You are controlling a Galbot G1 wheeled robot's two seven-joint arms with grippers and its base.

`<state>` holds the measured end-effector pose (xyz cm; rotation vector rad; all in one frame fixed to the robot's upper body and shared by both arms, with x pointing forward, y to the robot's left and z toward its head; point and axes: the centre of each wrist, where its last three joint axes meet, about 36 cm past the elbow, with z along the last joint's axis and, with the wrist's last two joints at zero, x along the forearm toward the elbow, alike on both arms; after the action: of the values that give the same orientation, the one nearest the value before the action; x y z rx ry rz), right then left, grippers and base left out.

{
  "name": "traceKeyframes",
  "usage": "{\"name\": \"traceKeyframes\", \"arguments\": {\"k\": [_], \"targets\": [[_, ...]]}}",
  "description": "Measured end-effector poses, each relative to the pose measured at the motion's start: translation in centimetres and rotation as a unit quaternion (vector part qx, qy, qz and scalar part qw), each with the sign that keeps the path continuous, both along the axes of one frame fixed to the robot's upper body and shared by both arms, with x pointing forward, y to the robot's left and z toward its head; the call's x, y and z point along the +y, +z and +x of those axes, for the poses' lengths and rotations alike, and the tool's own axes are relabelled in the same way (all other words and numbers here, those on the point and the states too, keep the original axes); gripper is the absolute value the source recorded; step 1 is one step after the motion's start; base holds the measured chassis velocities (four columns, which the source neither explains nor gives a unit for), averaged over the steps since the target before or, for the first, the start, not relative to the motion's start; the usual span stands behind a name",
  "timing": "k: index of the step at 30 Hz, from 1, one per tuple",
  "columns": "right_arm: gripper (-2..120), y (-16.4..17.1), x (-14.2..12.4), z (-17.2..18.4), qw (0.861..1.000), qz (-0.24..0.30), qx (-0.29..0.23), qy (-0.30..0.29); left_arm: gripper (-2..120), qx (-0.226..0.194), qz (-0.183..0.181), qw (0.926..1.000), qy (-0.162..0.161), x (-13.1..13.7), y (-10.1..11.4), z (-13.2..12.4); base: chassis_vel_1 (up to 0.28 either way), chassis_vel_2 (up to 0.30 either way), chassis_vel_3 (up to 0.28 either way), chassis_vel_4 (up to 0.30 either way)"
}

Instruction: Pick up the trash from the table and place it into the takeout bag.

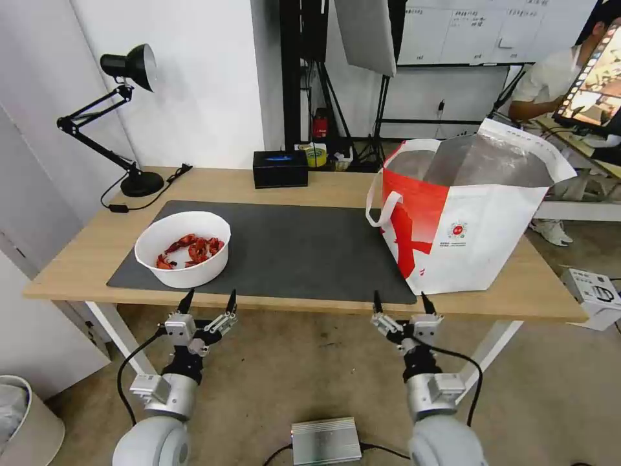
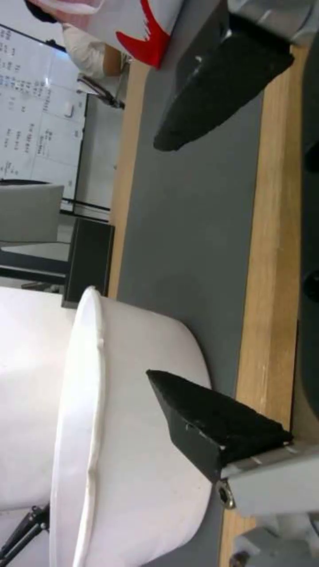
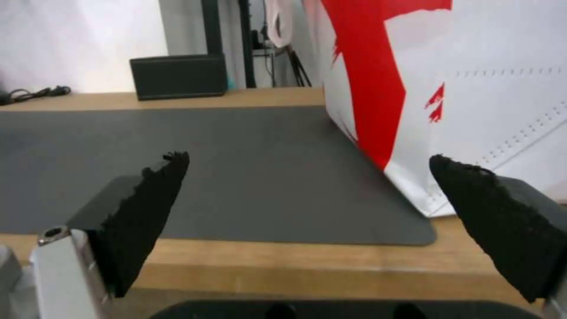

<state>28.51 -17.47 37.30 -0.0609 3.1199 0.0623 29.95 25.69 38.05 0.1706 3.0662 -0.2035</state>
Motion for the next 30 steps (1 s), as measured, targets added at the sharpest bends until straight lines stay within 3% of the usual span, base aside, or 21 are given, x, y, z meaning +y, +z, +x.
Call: {"name": "traceKeyframes", "arguments": {"k": [9,30], "targets": [[100,0.3,0.5,-1.9,0.999,-0.031,-0.032,0.003,100,-0.002,0.000,1.0000,0.004,0.3,0.1,0.2,0.000,0.000,0.000,0.000],[100,2.2,-0.5,-3.2,0.997,-0.033,-0.067,-0.002,100,-0.010,-0.002,0.9998,0.015,0.7,0.8,-0.6,0.000,0.000,0.000,0.000]]}}
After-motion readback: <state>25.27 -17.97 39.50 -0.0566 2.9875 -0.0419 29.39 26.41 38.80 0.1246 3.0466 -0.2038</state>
